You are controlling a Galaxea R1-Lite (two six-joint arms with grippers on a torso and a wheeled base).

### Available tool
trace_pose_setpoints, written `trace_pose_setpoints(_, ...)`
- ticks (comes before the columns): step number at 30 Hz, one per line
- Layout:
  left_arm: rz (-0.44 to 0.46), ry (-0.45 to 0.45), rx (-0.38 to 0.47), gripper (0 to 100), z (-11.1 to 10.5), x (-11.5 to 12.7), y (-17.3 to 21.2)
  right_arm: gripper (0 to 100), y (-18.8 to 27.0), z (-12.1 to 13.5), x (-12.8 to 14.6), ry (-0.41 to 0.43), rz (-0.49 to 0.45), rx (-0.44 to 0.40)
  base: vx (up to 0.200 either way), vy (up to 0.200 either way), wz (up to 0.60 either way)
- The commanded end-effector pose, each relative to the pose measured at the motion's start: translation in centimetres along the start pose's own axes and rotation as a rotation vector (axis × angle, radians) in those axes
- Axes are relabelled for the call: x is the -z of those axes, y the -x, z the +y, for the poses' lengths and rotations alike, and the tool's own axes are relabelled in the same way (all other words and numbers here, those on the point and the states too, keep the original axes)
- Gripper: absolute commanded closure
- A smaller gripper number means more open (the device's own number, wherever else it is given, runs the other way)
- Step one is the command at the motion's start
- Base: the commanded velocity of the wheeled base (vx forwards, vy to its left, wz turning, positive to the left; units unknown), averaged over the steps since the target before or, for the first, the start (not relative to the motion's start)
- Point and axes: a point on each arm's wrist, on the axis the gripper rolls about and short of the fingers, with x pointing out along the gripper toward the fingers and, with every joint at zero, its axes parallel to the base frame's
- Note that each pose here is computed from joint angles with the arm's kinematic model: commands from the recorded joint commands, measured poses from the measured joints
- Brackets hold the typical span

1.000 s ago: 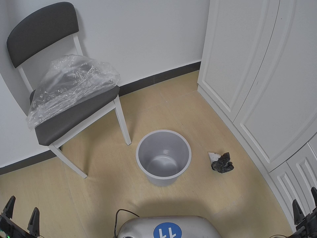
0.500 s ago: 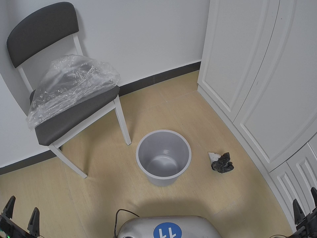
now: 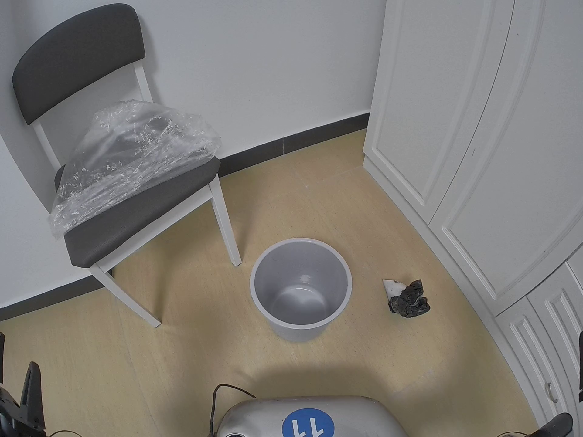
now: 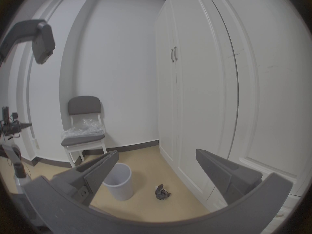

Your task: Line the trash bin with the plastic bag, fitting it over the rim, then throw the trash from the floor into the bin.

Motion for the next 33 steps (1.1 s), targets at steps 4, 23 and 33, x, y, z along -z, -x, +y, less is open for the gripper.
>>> trace_pose_setpoints(4,0.073,-0.030,0.011,0,-0.4,-4.2,-1.4,0,-4.8,-0.4,-6.8,-0.126,0.038,0.034,0.000,0.000,0.00)
trace_pose_setpoints(23,0.499,-0.369,-0.090,0,1.9,-5.2,-14.2,0,-17.3,1.1,-7.9,-0.389,0.088,0.090,0.000,0.000,0.00)
trace_pose_setpoints(33,0.579,-0.482,-0.211,0,4.3,-3.4,-18.1,0,-18.4,2.0,-6.9,-0.400,0.095,0.111,0.000,0.000,0.00)
